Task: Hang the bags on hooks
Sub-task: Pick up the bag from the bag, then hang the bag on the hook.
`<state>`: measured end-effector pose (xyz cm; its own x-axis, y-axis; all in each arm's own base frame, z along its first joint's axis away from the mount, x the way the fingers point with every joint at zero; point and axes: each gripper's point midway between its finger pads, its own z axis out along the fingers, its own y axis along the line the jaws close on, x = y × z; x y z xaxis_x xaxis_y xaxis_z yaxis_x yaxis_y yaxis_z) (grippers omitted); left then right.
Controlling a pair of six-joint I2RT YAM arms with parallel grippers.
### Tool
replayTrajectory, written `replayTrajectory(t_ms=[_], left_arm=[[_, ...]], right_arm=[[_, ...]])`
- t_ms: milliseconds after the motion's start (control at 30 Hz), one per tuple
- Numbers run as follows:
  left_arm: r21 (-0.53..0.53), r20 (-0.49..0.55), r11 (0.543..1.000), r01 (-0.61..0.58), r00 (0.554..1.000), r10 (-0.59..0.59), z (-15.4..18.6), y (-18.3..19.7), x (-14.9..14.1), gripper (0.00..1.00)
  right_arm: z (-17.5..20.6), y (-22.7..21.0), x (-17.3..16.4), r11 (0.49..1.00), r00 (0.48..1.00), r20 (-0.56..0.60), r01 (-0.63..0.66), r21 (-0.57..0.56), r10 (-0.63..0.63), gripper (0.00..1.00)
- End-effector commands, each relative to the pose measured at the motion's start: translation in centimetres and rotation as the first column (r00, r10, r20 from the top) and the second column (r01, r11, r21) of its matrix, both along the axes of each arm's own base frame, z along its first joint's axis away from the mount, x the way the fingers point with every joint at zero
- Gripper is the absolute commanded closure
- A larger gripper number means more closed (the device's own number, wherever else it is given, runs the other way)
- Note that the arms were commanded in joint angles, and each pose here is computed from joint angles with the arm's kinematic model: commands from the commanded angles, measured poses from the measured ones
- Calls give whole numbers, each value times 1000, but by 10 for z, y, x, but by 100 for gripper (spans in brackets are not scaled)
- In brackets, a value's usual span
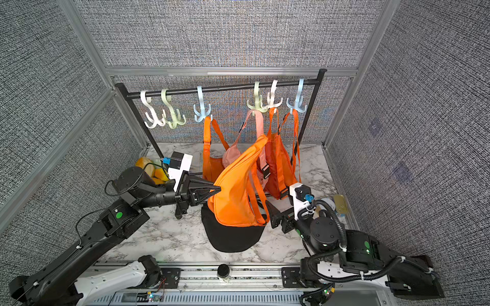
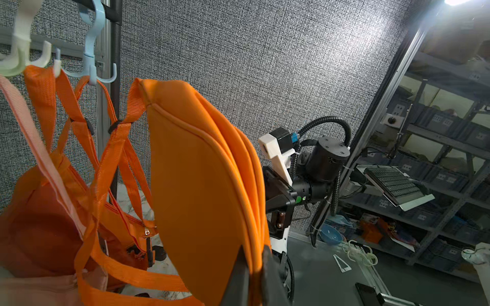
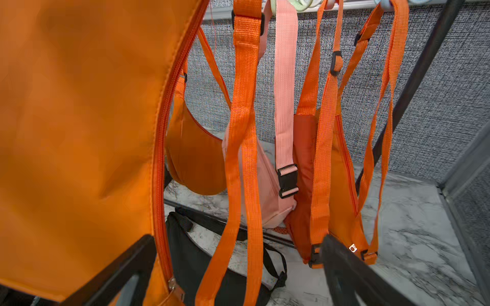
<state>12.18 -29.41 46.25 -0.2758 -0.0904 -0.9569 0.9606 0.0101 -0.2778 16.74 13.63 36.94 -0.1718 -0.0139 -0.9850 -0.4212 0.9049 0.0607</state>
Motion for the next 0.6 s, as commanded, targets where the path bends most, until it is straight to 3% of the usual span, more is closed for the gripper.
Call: replayTrajectory(t_ms=[0, 200, 367, 567], left_arm=[[26, 33, 999, 29, 999, -30, -1, 3, -8, 100], [34, 43, 999, -15, 999, 14, 5, 11, -7, 100], [28, 44, 999, -24, 999, 23, 4, 16, -10, 100], [26, 55, 999, -30, 998, 28, 5, 23, -16, 100]], right_arm=[[-6, 5, 11, 999, 999, -42, 29, -42, -31, 1], [-40, 31, 51, 997, 971, -230, -75, -6, 72, 1], [-48, 55, 66, 980, 950, -242, -194, 40, 198, 1], [-70, 77, 90, 963, 930, -251, -248, 106, 267, 1]])
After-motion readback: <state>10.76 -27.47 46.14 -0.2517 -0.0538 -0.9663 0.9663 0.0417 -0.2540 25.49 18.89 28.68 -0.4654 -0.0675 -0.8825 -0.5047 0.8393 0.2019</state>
